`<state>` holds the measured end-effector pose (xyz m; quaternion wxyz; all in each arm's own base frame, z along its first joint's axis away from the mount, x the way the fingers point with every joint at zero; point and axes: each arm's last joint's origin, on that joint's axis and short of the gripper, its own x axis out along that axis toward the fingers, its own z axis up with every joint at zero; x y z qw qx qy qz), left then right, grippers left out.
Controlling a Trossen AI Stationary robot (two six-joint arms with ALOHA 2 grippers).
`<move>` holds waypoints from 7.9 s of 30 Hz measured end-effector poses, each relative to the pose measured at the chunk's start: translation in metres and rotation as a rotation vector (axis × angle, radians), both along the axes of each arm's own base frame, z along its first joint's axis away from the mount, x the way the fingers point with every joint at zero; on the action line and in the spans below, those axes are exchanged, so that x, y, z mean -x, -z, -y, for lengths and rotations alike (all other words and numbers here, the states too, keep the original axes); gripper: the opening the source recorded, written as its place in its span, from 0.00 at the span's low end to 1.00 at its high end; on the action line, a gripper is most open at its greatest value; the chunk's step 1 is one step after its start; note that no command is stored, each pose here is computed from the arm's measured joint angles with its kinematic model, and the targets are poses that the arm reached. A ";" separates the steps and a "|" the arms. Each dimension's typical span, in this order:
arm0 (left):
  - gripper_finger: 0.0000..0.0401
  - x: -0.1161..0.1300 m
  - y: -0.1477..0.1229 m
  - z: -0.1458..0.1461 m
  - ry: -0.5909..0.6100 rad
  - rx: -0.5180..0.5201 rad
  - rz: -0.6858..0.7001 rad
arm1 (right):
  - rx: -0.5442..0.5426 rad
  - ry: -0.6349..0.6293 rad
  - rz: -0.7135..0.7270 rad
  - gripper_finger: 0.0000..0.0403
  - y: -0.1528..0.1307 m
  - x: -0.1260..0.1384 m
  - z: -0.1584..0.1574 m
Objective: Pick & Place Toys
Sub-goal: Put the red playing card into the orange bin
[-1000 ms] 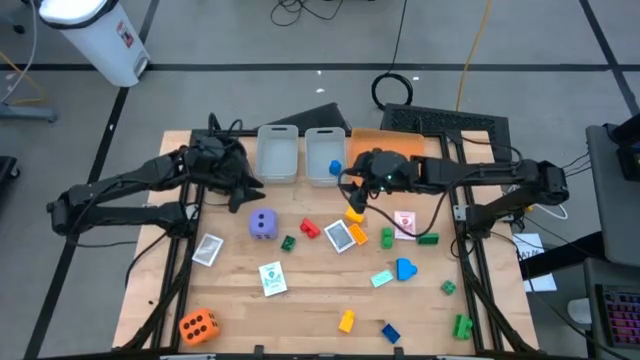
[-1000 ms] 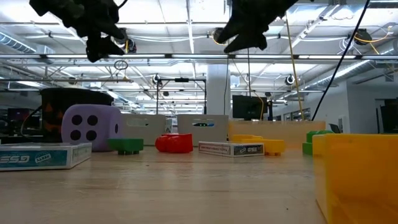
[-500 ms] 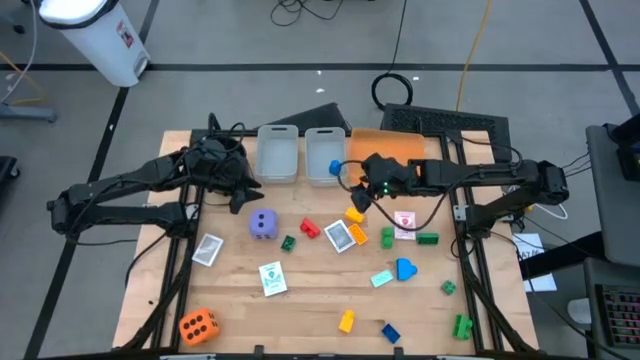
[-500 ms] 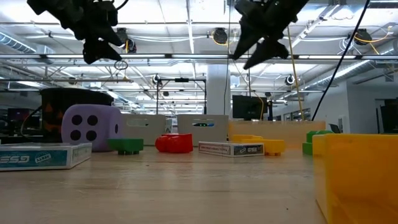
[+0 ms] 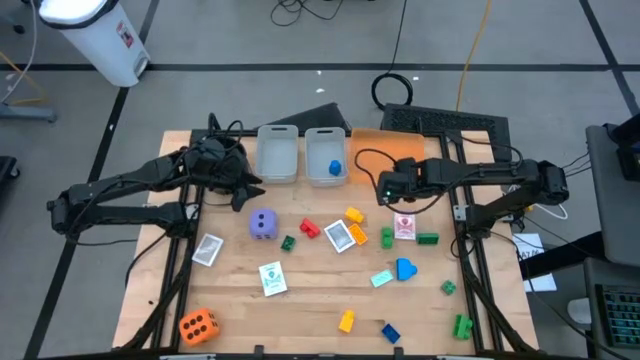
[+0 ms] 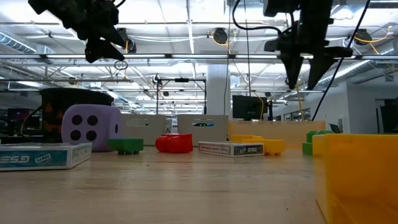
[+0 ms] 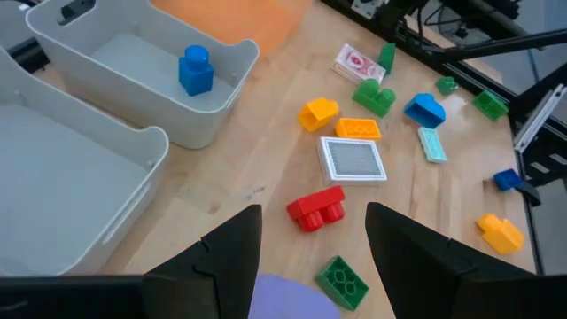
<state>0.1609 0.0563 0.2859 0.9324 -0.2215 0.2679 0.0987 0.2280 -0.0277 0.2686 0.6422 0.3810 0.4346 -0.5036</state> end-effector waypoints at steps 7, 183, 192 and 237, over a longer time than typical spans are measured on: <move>0.53 0.000 0.000 0.000 0.002 -0.003 -0.001 | 0.000 -0.033 -0.002 0.52 0.000 0.000 -0.014; 0.53 -0.004 -0.007 -0.003 -0.022 -0.076 0.070 | -0.027 0.149 0.806 0.75 0.053 0.022 0.027; 0.53 -0.016 -0.017 -0.007 -0.001 -0.135 0.205 | 0.195 0.149 1.186 0.75 0.017 0.006 0.037; 0.53 -0.199 -0.077 -0.019 0.101 -0.714 0.286 | 0.348 0.203 1.867 0.75 -0.007 -0.025 0.054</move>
